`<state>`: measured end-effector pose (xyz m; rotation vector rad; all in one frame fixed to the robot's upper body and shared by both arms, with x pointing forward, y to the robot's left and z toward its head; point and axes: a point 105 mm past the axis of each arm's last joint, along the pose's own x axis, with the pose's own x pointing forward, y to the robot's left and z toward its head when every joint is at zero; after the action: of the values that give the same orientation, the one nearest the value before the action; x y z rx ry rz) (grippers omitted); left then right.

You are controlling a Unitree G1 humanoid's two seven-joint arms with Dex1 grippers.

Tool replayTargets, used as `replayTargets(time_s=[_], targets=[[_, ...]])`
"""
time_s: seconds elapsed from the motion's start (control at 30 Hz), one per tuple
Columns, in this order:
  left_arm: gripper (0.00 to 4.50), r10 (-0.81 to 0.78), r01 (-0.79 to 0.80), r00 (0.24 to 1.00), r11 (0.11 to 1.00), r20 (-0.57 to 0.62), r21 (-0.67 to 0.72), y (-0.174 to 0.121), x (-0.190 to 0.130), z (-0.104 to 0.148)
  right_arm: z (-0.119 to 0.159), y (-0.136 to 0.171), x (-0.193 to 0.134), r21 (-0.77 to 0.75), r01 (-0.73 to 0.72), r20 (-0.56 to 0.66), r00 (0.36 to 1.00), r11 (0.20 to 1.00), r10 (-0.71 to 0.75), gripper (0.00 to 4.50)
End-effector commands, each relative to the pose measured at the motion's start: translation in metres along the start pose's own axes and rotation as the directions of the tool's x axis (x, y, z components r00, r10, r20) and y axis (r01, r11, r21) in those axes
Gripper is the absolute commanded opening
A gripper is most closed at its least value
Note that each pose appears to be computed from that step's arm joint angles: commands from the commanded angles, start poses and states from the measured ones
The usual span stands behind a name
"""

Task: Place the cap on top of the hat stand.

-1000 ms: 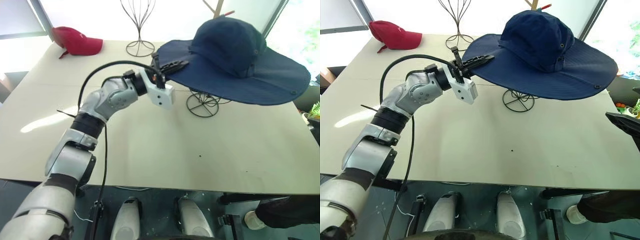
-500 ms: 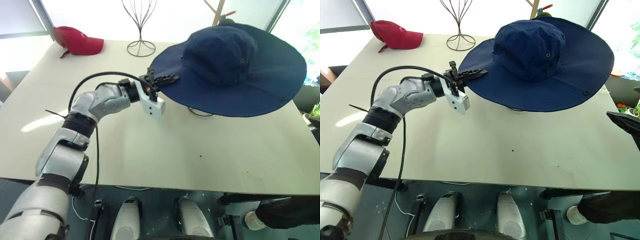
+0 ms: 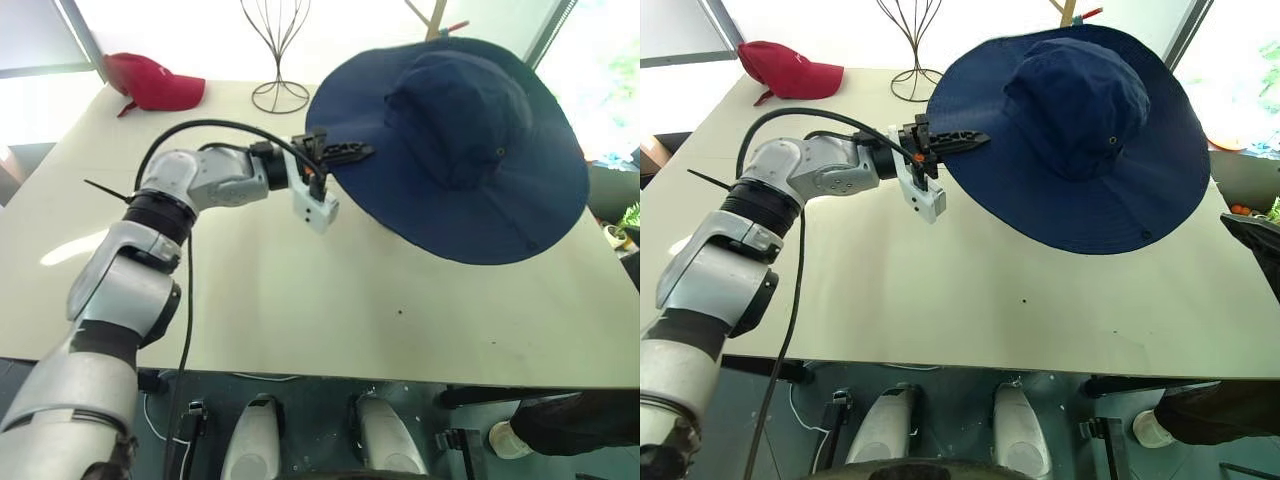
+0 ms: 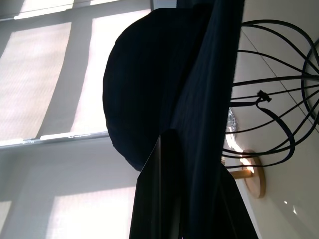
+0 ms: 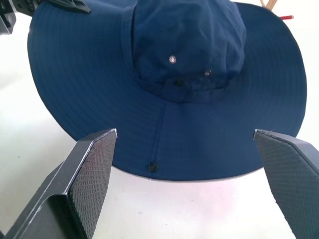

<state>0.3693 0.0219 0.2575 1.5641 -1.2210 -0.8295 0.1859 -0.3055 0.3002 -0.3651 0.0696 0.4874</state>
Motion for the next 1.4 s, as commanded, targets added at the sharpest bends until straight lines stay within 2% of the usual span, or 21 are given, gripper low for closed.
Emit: replayTargets(time_s=[0.03, 0.27, 0.5, 0.83, 0.97, 1.07, 1.17, 1.23, 1.33, 1.4], targets=[[0.88, 0.038, -0.038, 0.999, 0.999, 0.002, 0.020, 0.018, -0.001, -0.005, 0.005, 0.000, -0.004, -0.022, 0.018, 0.025, 1.000, 1.000, -0.018, 4.50], [4.43, 0.047, -0.047, 0.999, 0.999, -0.017, 0.001, 0.019, -0.004, -0.009, 0.004, 0.000, -0.001, -0.019, 0.012, 0.028, 1.000, 1.000, -0.011, 4.50], [4.43, 0.046, -0.046, 0.999, 0.999, -0.023, 0.010, 0.016, -0.017, -0.009, 0.006, -0.002, 0.002, -0.025, 0.004, 0.033, 0.999, 1.000, -0.003, 4.50], [4.43, -0.039, 0.033, 0.997, 0.996, 0.068, 0.089, -0.002, -0.022, 0.012, 0.008, -0.005, 0.007, -0.031, -0.006, 0.048, 0.999, 1.000, 0.007, 4.50], [4.43, -0.029, 0.026, 0.997, 0.999, 0.073, 0.040, 0.000, -0.030, 0.017, 0.006, -0.004, 0.006, -0.037, -0.008, 0.029, 1.000, 0.999, 0.009, 4.50], [4.43, -0.007, 0.008, 0.999, 1.000, 0.036, -0.020, 0.007, -0.038, 0.014, -0.005, 0.000, 0.002, -0.068, -0.008, -0.050, 0.999, 0.998, 0.005, 4.50], [4.43, 0.029, -0.034, 0.999, 0.989, -0.041, -0.141, 0.023, -0.050, 0.004, -0.006, 0.008, 0.003, -0.196, -0.018, -0.134, 0.991, 0.980, -0.009, 4.50], [4.43, -0.002, -0.033, 0.995, 0.940, -0.100, -0.339, 0.029, -0.061, -0.001, 0.000, 0.018, 0.007, -0.248, -0.055, -0.147, 0.989, 0.967, 0.019, 4.50], [4.43, -0.110, 0.031, 0.989, 0.795, -0.094, -0.606, 0.030, -0.078, 0.001, 0.008, 0.023, 0.010, -0.296, -0.071, -0.146, 0.989, 0.953, 0.028, 4.50], [4.43, -0.213, 0.086, 0.976, 0.598, -0.054, -0.797, 0.032, -0.098, 0.001, 0.014, 0.028, 0.015, -0.354, -0.077, -0.142, 0.989, 0.932, 0.028, 4.50]])
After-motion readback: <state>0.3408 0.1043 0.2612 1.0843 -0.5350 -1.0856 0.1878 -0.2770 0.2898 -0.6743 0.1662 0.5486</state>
